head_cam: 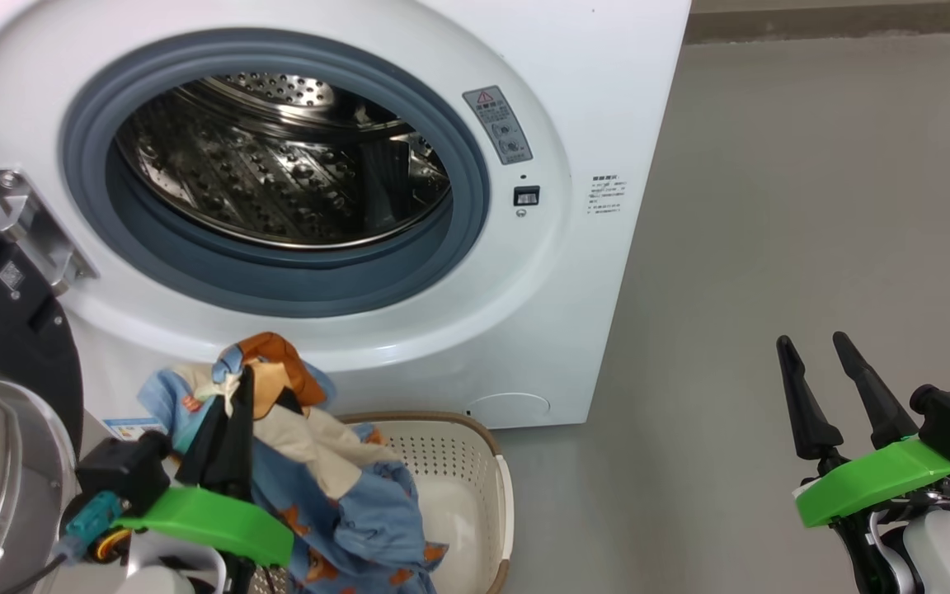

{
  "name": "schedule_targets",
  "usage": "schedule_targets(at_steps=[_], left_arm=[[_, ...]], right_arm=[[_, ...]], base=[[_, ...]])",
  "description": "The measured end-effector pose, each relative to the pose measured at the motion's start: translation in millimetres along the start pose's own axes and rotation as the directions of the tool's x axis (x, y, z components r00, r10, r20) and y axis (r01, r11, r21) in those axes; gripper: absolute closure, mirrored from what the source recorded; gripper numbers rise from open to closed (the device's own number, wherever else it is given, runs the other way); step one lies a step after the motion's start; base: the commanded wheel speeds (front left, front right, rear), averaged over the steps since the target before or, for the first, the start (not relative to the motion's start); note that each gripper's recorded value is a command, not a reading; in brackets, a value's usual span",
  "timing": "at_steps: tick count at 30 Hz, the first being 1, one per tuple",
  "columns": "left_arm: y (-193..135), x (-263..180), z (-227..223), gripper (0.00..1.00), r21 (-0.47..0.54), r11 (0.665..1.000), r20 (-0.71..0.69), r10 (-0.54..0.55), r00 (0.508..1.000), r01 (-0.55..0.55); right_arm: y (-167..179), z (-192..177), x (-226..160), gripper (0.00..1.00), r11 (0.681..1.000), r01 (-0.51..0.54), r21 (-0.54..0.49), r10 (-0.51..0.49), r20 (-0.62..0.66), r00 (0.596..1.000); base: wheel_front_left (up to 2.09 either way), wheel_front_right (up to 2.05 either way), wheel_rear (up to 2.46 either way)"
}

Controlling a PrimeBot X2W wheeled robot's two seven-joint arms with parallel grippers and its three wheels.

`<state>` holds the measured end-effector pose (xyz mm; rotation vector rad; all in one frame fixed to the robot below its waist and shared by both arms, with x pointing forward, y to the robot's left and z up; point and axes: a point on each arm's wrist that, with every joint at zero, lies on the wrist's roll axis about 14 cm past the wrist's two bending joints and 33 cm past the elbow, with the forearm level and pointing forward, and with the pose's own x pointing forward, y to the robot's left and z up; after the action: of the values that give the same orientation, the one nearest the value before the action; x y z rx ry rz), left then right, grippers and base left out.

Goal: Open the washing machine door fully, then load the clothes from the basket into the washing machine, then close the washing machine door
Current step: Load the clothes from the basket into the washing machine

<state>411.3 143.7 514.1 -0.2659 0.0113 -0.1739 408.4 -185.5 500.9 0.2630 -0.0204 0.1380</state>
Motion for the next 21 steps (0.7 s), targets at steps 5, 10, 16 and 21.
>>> schedule_targets(at_steps=[5, 10, 16, 21], left_arm=[[-5.4, 13.4, 3.2, 1.0, 0.006, 1.0, 0.003, -0.022, 1.0, 0.022], [-11.0, 36.0, 10.6, 1.0, 0.033, 0.998, 0.014, -0.051, 0.999, 0.05], [-22.7, 73.4, 38.2, 1.0, 0.06, 0.994, 0.085, -0.094, 0.992, 0.089], [-20.8, 103.0, 31.4, 1.0, 0.075, 0.992, 0.058, -0.102, 0.993, 0.097]], right_arm=[[-3.1, -5.5, -0.5, 0.0, 1.0, 0.007, -0.001, -0.007, -0.016, 1.0], [-8.3, -7.4, 2.3, 0.0, 1.0, 0.018, -0.003, -0.018, -0.021, 1.0], [-18.5, -14.7, 3.7, 0.0, 0.999, 0.041, -0.007, -0.042, -0.042, 0.998], [-24.7, -17.6, 13.4, 0.0, 0.999, 0.051, -0.011, -0.051, -0.046, 0.998]], base=[[0.0, 0.0, 0.0], [0.0, 0.0, 0.0], [0.0, 0.0, 0.0], [0.0, 0.0, 0.0]])
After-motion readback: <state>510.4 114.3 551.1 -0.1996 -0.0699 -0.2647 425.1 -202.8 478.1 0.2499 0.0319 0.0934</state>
